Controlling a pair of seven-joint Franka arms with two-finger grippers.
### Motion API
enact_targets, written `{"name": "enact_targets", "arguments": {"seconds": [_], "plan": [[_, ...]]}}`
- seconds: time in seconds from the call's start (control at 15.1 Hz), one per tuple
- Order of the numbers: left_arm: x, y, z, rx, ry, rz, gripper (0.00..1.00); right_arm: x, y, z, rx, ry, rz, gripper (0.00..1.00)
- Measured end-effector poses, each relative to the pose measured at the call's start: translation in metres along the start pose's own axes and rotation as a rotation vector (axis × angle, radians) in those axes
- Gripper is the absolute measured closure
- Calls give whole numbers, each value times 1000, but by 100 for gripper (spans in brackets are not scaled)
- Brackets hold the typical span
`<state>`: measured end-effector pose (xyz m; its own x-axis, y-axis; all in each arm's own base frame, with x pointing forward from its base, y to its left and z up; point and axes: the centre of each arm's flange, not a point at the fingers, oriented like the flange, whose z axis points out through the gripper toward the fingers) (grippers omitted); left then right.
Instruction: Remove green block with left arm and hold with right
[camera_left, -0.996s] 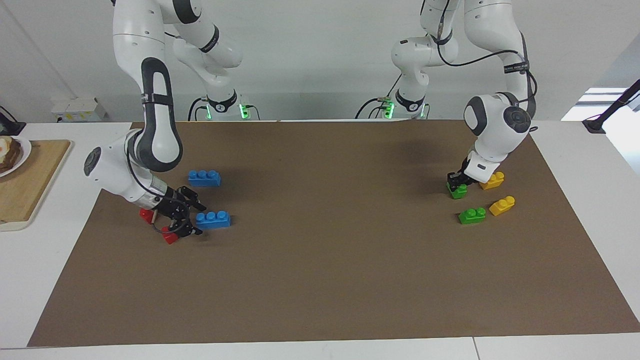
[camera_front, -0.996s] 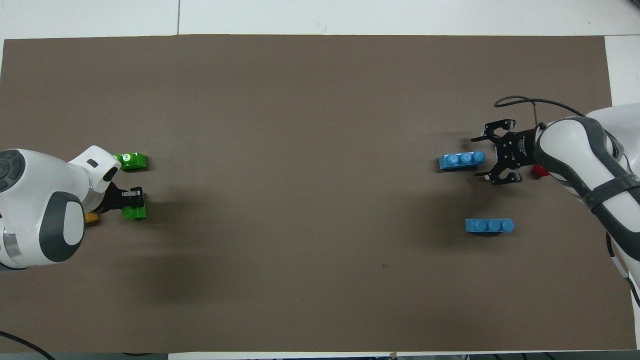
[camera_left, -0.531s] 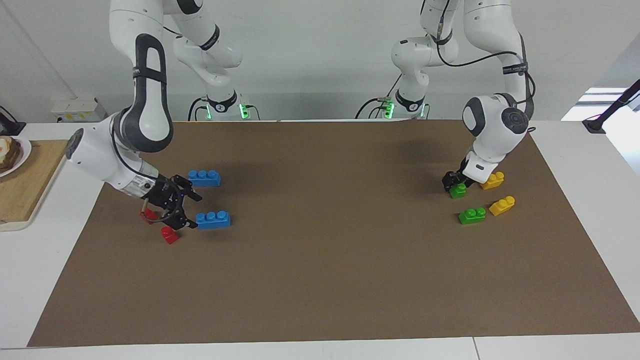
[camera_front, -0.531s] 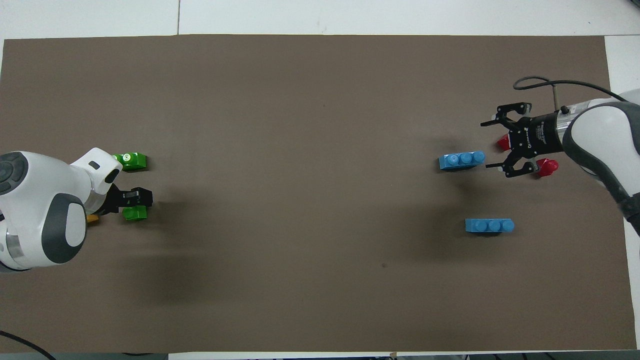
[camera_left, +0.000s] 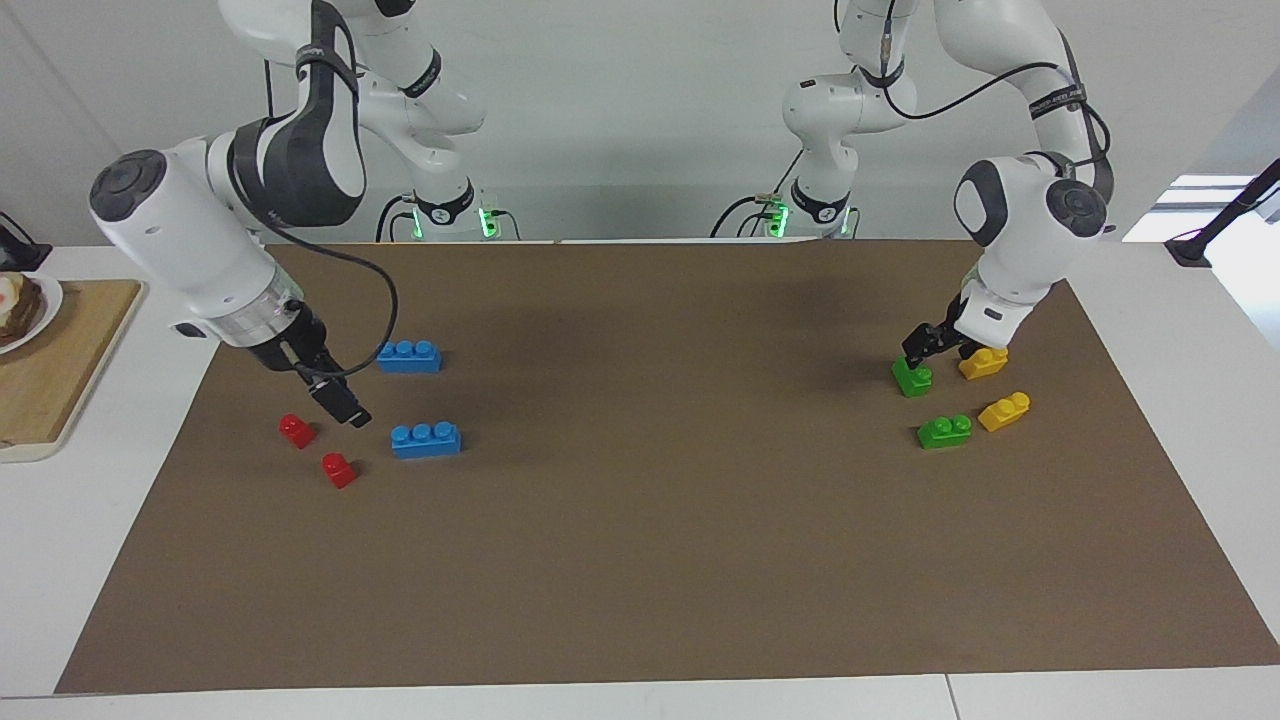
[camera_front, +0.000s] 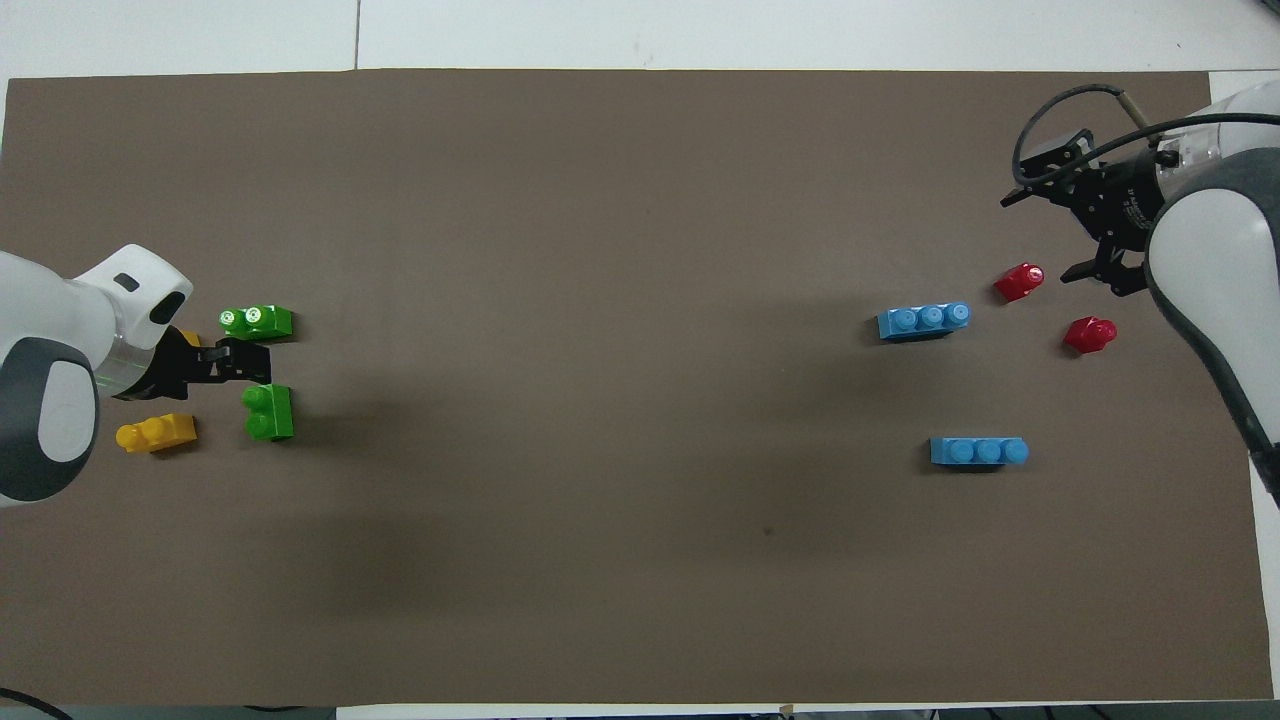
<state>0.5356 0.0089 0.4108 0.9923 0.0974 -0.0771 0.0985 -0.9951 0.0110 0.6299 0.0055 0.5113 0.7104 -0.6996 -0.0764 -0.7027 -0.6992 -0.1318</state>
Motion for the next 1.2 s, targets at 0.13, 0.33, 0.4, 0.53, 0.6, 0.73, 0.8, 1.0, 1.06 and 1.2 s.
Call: {"name": "enact_targets", "arguments": {"seconds": [0.13,0.33,0.4,0.53,0.6,0.73,0.8,1.0,1.06,1.2], "plan": [[0,2,-31,0,0,2,0,-13,-2,-21,-23,22,-199,0],[1,3,-84,-1,5,2,0,-24,9,-48,-85,54,-427,0],[3,3,-101,-2,19,3,0,-28,12,-55,-105,57,-490,0],[4,4,-123,-4,43,4,0,-35,19,-65,-139,42,-585,2],[4,4,-130,-4,42,5,0,-37,22,-68,-150,33,-613,0],[2,5,-144,-4,36,5,0,-36,28,-71,-159,23,-646,0],[2,5,-152,-4,43,6,0,-35,30,-72,-160,21,-655,0],[5,5,-166,-6,67,6,0,-35,31,-72,-161,19,-666,2],[6,5,-169,-6,70,7,0,-35,31,-72,-162,16,-667,0],[10,7,-170,-6,65,11,0,-35,31,-72,-164,11,-670,0]]}}
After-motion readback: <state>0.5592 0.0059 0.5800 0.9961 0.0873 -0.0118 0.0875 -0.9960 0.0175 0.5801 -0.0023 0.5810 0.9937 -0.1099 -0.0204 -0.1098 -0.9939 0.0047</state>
